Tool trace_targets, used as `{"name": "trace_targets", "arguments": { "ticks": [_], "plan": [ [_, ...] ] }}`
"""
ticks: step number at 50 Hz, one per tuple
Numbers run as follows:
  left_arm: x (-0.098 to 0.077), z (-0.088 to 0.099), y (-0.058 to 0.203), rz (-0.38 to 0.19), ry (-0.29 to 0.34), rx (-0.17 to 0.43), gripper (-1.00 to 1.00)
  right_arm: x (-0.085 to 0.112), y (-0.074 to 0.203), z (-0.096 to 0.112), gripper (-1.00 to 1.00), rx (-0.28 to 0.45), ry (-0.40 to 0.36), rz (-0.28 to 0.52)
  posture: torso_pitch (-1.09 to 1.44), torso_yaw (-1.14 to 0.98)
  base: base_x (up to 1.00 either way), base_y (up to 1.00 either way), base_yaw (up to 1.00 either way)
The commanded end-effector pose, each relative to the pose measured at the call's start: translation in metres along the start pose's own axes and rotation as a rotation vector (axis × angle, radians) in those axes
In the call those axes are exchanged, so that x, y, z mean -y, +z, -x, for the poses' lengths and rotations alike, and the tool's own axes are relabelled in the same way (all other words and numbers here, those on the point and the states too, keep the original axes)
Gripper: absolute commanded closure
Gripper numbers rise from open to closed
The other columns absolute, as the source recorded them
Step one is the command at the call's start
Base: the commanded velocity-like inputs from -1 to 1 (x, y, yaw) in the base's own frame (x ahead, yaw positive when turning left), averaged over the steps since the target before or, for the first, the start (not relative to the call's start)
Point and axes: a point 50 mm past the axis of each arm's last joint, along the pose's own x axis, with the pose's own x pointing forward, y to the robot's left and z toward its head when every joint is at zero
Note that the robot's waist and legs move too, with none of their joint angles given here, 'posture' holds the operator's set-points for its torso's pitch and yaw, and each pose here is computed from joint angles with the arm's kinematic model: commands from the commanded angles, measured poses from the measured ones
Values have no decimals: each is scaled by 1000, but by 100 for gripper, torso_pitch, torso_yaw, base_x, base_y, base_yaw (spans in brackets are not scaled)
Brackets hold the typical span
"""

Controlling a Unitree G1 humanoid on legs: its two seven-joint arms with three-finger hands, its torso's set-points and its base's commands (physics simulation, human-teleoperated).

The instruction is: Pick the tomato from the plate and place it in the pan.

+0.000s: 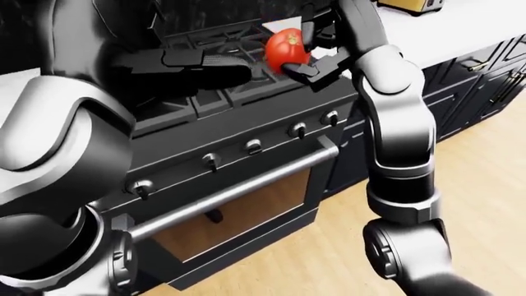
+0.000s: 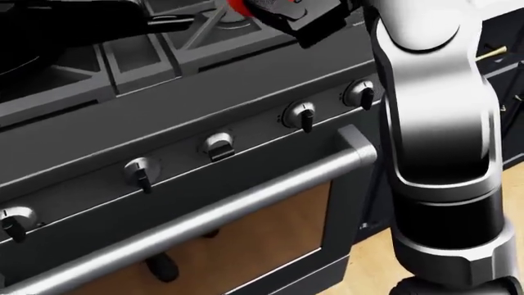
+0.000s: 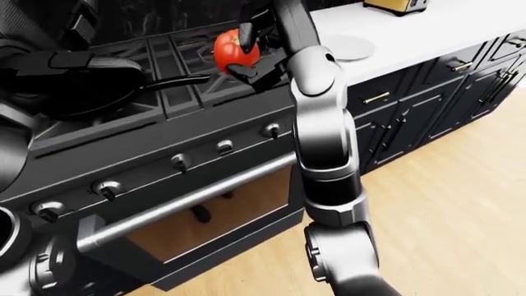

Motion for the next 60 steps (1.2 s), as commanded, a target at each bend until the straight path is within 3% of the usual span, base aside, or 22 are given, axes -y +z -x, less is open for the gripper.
{"name": "trace_targets", "arguments": {
  "ticks": [1, 26, 48, 60],
  "plan": [
    [-2, 2, 14, 15, 13, 73, -100, 7, 28, 3, 100, 123, -38, 17, 0, 0, 0, 27, 0],
    [-2, 2, 13, 11, 12, 76, -100, 9, 31, 4, 100, 133, -37, 19, 0, 0, 0, 46, 0],
    [-2, 2, 12, 9, 10, 74, -100, 9, 32, 6, 100, 156, -47, -10, 0, 0, 0, 3, 0],
    [-1, 2, 13, 10, 10, 77, -100, 13, 37, 5, 100, 157, -56, 5, 0, 0, 0, 0, 68]
  ]
}}
